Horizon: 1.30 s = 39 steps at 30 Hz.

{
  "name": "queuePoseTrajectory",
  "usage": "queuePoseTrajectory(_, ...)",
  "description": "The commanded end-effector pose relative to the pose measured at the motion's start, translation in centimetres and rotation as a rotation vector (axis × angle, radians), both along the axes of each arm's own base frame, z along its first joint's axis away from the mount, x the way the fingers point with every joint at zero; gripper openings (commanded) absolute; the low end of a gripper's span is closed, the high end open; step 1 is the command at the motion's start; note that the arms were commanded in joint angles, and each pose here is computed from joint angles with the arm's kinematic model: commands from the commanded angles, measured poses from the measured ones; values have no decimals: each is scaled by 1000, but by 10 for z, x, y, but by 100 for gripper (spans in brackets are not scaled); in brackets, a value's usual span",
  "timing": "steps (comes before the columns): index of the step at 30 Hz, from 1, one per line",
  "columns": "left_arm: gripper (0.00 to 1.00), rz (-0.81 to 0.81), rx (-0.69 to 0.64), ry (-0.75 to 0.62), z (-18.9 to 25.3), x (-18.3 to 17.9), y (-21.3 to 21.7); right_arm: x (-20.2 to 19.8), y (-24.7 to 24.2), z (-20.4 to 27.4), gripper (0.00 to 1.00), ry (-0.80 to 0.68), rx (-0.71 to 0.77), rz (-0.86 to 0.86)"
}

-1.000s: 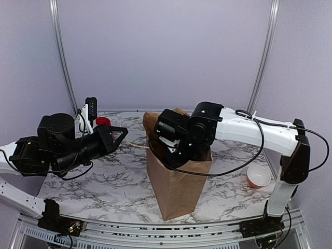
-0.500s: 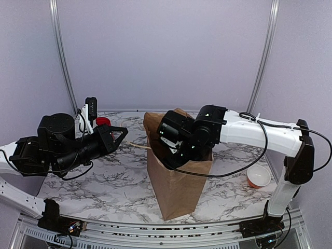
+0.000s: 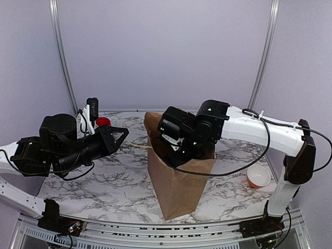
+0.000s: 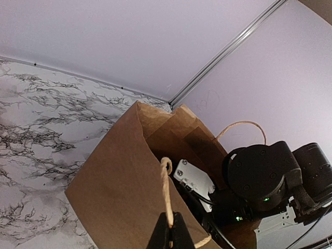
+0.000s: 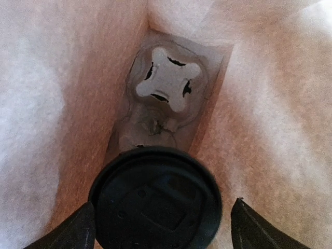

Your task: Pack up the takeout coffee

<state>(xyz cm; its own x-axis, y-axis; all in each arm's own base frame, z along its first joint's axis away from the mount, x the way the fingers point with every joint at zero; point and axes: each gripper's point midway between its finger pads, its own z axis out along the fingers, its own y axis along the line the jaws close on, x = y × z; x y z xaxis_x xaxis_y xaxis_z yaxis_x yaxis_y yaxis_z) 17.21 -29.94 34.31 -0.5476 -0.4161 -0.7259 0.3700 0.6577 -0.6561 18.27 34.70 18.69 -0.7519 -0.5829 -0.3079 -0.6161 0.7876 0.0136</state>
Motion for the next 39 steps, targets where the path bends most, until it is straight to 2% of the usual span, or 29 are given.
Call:
queuePoseTrajectory(1, 0, 9, -14, -20, 9, 1, 0, 4, 2, 22, 88, -42, 19, 5)
queuePoseTrajectory(5, 0, 11, -15, -21, 10, 1, 0, 6, 3, 30, 91, -58, 26, 4)
queuePoseTrajectory(21, 0, 6, -14, -25, 13, 0, -1, 19, 14, 69, 92, -132, 74, 4)
queuePoseTrajectory(34, 0, -7, -15, -27, 17, 0, -5, 32, 22, 124, 92, -242, 192, -6)
queuePoseTrajectory(39, 0, -6, -15, -27, 18, 0, -6, 34, 30, 160, 92, -302, 303, 12)
